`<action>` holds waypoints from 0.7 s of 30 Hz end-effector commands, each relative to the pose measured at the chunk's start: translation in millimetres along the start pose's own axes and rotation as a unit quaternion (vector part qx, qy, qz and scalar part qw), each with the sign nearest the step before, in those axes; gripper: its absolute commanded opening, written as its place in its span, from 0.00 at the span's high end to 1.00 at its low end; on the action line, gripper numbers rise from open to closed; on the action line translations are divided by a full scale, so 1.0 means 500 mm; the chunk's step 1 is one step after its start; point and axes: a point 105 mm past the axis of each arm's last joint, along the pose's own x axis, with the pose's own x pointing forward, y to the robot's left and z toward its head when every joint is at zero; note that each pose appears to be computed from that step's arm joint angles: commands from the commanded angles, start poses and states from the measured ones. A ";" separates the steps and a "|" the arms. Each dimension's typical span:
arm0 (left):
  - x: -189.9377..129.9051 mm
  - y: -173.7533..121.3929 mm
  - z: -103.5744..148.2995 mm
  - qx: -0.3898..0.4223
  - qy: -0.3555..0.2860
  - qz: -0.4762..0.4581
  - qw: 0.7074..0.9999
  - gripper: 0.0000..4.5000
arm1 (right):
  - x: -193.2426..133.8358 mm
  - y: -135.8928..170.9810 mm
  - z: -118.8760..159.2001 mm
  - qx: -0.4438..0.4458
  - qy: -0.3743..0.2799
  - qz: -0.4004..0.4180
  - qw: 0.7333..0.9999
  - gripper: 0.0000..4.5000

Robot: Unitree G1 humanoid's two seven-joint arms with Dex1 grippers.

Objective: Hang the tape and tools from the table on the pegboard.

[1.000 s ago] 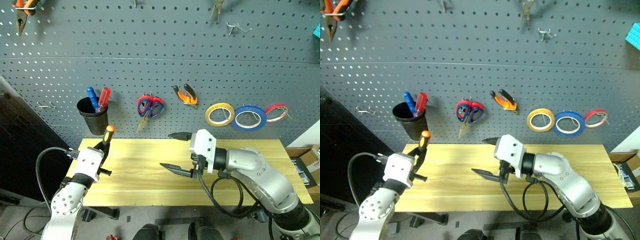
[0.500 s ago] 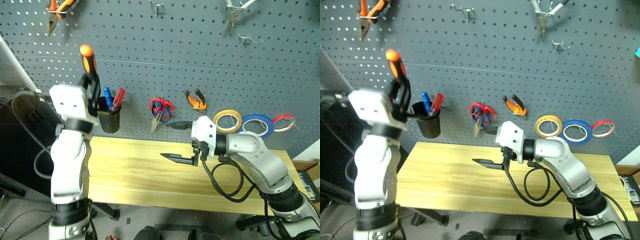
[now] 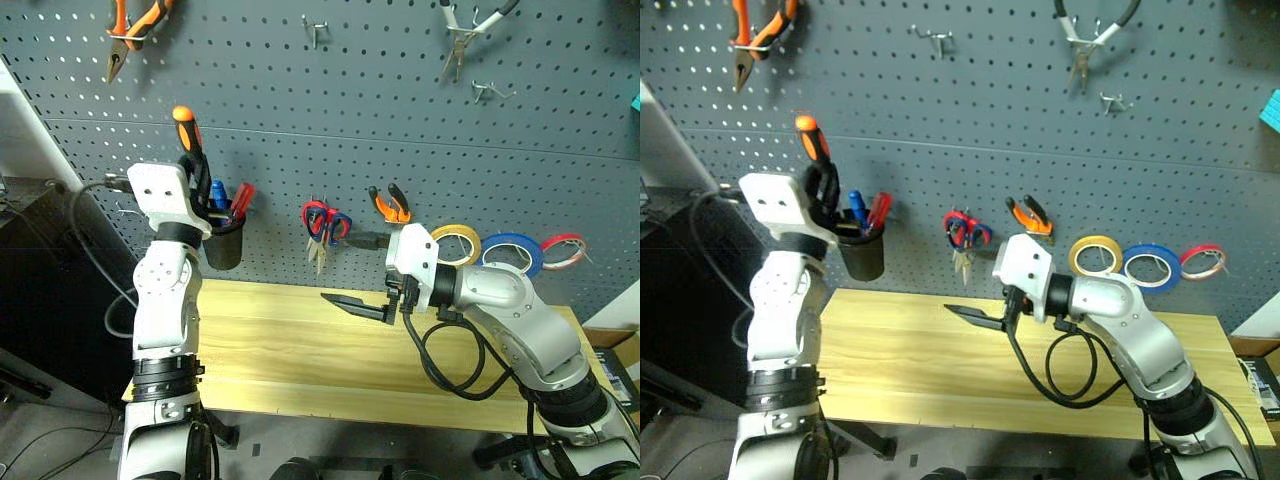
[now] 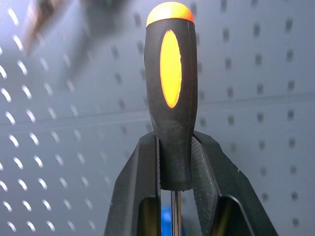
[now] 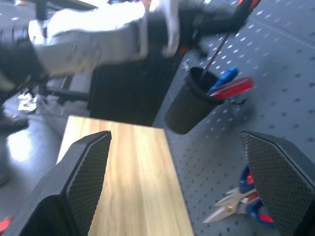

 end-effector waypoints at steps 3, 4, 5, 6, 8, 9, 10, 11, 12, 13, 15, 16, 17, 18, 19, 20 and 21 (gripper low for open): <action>0.017 -0.017 0.033 -0.006 -0.045 -0.008 0.999 0.89 | -0.012 -0.001 0.051 0.014 -0.036 -0.011 0.999 0.00; 0.015 -0.014 0.030 -0.006 -0.043 -0.005 0.999 0.89 | -0.013 0.000 0.050 0.014 -0.034 -0.010 0.999 0.00; 0.013 -0.011 0.027 -0.006 -0.040 -0.001 0.999 0.89 | -0.014 0.000 0.050 0.014 -0.031 -0.011 0.999 0.00; 0.011 -0.010 0.024 -0.006 -0.038 0.000 0.999 0.89 | -0.015 0.001 0.049 0.013 -0.028 -0.011 0.999 0.00; 0.008 -0.012 0.020 -0.012 -0.036 -0.002 0.999 0.89 | -0.016 0.002 0.047 0.013 -0.025 -0.011 1.000 0.00; 0.007 -0.017 0.022 -0.017 -0.037 -0.010 0.999 0.89 | -0.015 0.002 0.046 0.014 -0.024 -0.011 1.000 0.00; 0.005 -0.020 0.026 -0.017 -0.042 -0.016 0.999 0.81 | -0.016 0.003 0.046 0.014 -0.024 -0.011 1.000 0.00; 0.004 -0.022 0.029 -0.017 -0.045 -0.017 0.999 0.72 | -0.016 0.004 0.045 0.013 -0.023 -0.010 1.000 0.00; 0.002 -0.018 0.032 -0.017 -0.048 -0.009 0.999 0.67 | -0.016 0.004 0.045 0.013 -0.022 -0.010 1.000 0.00; -0.001 -0.014 0.035 -0.018 -0.049 -0.002 0.999 0.60 | -0.017 0.004 0.044 0.013 -0.021 -0.010 1.000 0.00; -0.008 -0.006 0.040 -0.020 -0.052 0.013 0.998 0.46 | -0.019 0.004 0.041 0.013 -0.018 -0.010 1.000 0.00; -0.012 -0.002 0.042 -0.019 -0.053 0.020 0.998 0.40 | -0.019 0.004 0.040 0.013 -0.017 -0.010 1.000 0.00; -0.014 0.000 0.044 -0.018 -0.054 0.025 0.998 0.33 | -0.020 0.004 0.040 0.013 -0.016 -0.010 1.000 0.00; -0.017 0.002 0.049 -0.018 -0.055 0.029 0.998 0.27 | -0.021 0.005 0.038 0.013 -0.015 -0.009 1.000 0.00; -0.019 0.002 0.055 -0.018 -0.059 0.031 0.998 0.19 | -0.022 0.005 0.037 0.013 -0.014 -0.009 1.000 0.00; -0.021 0.000 0.064 -0.020 -0.064 0.032 0.997 0.13 | -0.023 0.006 0.036 0.013 -0.013 -0.008 1.000 0.00; -0.021 -0.002 0.074 -0.020 -0.070 0.030 0.997 0.13 | -0.024 0.006 0.034 0.013 -0.011 -0.008 1.000 0.00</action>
